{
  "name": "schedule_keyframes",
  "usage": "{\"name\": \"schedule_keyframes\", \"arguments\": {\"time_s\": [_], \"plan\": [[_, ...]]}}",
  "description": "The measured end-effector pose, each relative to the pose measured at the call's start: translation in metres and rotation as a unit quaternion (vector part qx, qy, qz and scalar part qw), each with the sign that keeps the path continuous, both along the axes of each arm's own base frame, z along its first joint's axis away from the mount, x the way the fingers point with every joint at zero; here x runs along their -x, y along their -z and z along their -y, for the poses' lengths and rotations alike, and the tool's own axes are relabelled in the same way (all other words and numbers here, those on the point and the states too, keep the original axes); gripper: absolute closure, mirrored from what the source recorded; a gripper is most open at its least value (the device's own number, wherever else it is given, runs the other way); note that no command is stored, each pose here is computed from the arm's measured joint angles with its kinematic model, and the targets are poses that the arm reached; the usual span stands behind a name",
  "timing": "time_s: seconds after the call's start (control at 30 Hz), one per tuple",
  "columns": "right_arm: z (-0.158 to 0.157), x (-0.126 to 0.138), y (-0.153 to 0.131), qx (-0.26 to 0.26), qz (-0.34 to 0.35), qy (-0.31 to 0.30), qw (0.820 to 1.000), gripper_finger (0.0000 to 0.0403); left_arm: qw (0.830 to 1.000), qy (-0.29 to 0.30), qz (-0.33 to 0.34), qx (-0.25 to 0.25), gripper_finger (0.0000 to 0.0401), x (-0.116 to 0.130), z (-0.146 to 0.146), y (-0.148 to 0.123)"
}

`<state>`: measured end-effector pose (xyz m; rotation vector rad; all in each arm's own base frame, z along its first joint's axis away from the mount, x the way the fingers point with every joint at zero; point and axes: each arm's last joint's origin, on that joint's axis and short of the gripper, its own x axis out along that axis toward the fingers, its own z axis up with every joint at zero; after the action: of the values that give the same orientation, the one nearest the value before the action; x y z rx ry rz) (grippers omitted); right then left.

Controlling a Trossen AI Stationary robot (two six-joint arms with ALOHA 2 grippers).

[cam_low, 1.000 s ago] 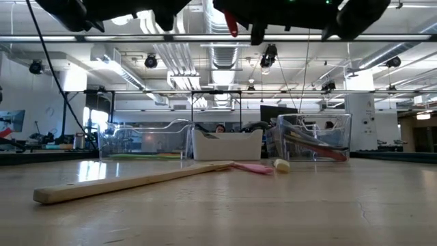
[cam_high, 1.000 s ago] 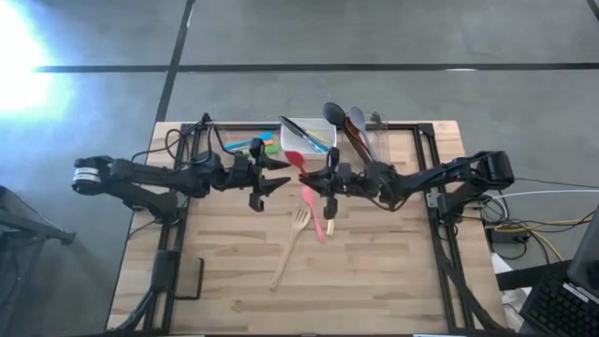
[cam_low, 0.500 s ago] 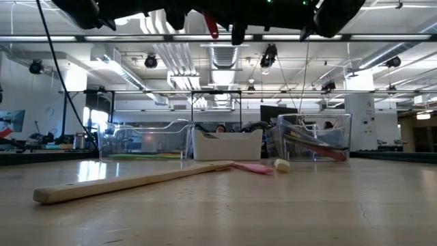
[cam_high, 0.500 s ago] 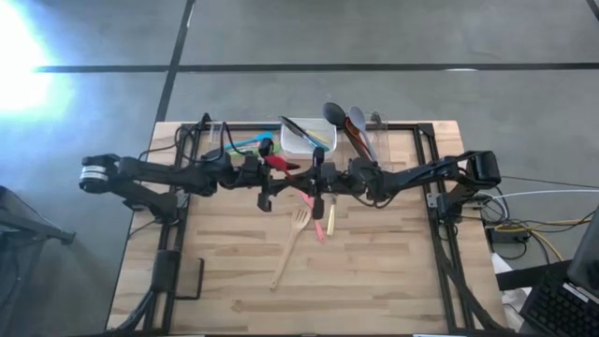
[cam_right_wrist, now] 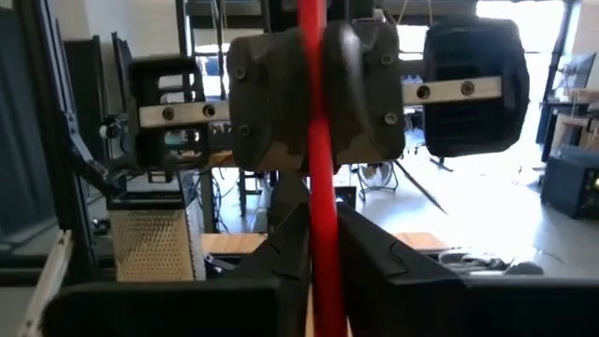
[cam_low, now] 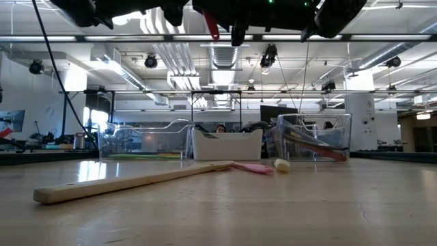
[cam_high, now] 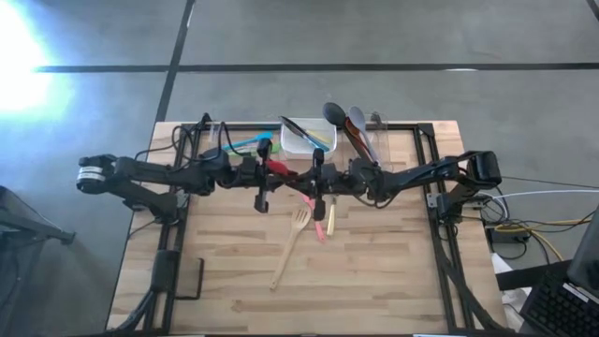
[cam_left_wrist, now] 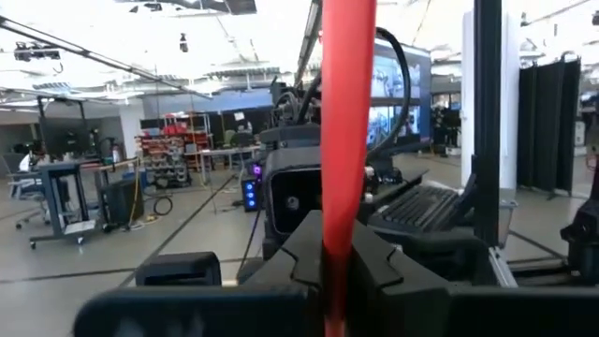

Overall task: Pick & Place Kitchen Items
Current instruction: Put the red spatula into the left transparent bin

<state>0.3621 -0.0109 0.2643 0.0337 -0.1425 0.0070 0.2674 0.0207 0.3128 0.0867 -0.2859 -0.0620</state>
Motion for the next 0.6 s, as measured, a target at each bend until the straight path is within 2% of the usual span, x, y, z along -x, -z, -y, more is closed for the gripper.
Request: {"name": "schedule_keyframes", "arguments": {"time_s": [0.2,0.5,0.6], "plan": [[0.0,0.008,-0.014,-0.037,0.011,-0.005,0.999,0.0312,1.0,-0.002,-0.018,-0.003,0.0385,0.0,-0.001,-0.001],[-0.005,0.039,-0.033,-0.037,-0.099,-0.004,0.994,0.0271,0.997,-0.015,-0.076,-0.024,0.0385,0.005,-0.004,-0.013],[-0.008,0.051,-0.036,-0.045,-0.143,-0.004,0.989,0.0268,0.992,-0.03,-0.121,-0.031,0.0385,0.008,-0.008,-0.017]]}}
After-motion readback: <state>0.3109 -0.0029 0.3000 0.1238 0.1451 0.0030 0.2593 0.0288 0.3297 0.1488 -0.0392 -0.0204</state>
